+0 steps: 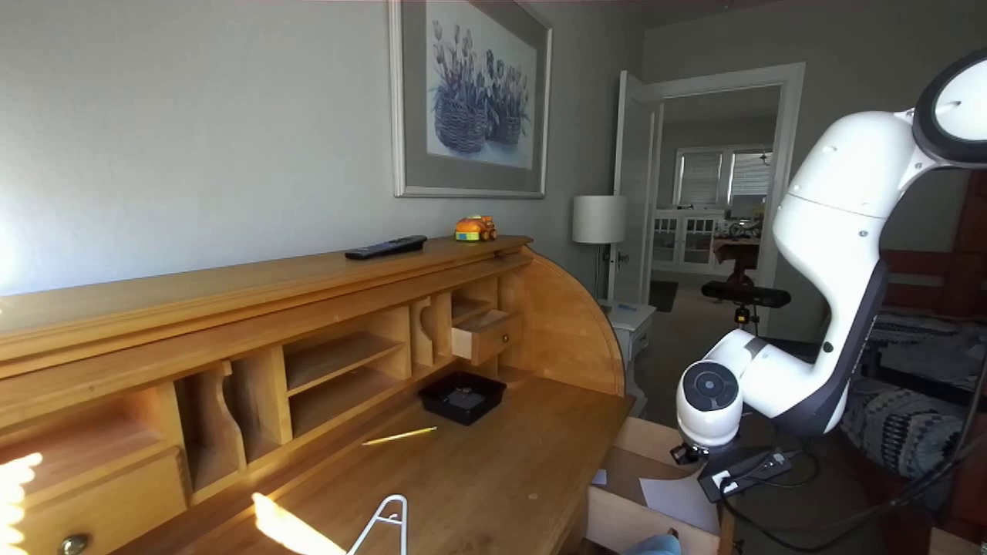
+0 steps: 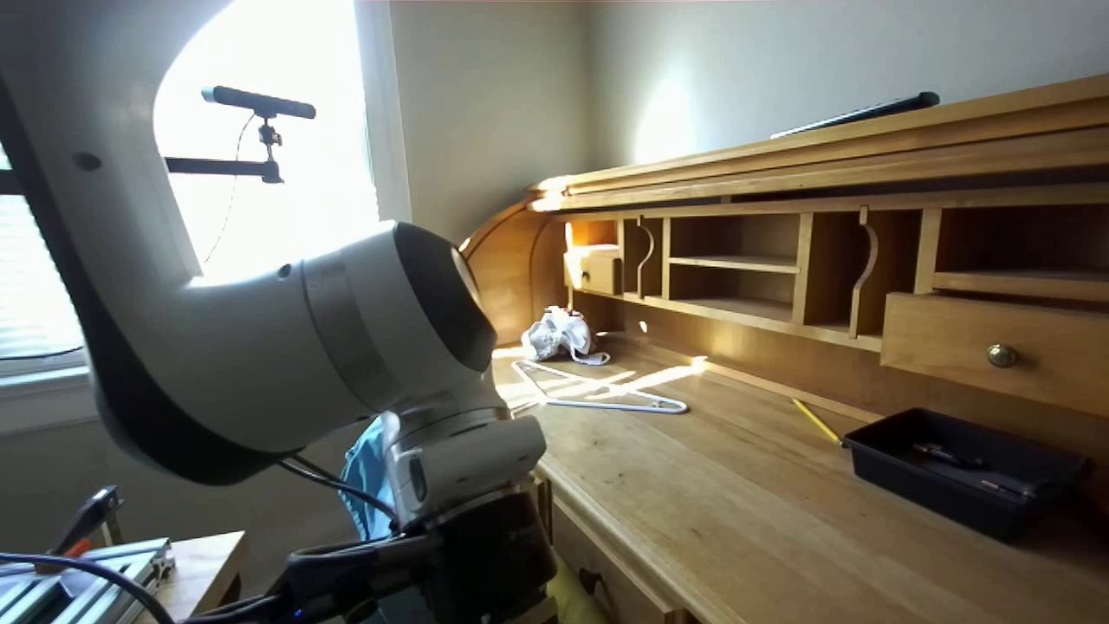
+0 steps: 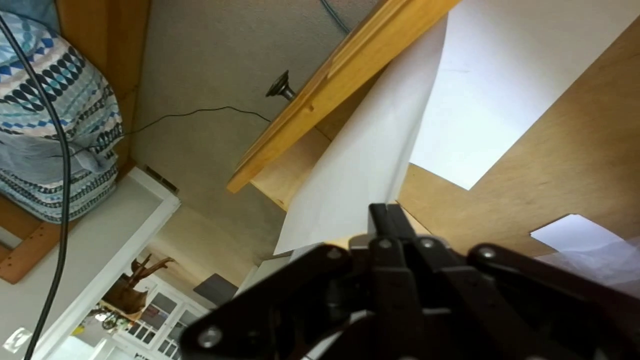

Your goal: Pick up the paper from the top of the cabinet and put it on the counter

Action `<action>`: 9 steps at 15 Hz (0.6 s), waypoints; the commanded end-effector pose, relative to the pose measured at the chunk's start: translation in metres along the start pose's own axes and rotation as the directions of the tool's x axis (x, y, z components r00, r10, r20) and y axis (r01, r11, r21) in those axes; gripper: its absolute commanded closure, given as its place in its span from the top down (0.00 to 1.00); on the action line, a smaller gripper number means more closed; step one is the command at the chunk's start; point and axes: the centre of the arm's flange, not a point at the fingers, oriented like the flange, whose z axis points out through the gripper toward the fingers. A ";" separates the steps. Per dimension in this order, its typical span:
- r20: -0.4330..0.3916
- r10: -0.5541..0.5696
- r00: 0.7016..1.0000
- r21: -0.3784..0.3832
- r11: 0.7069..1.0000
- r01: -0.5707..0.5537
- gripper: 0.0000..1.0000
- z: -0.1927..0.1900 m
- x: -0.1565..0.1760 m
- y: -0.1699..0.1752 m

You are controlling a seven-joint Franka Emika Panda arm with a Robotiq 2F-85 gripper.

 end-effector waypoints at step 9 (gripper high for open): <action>0.049 -0.033 0.998 -0.012 0.999 0.034 0.00 0.042 -0.024 -0.017</action>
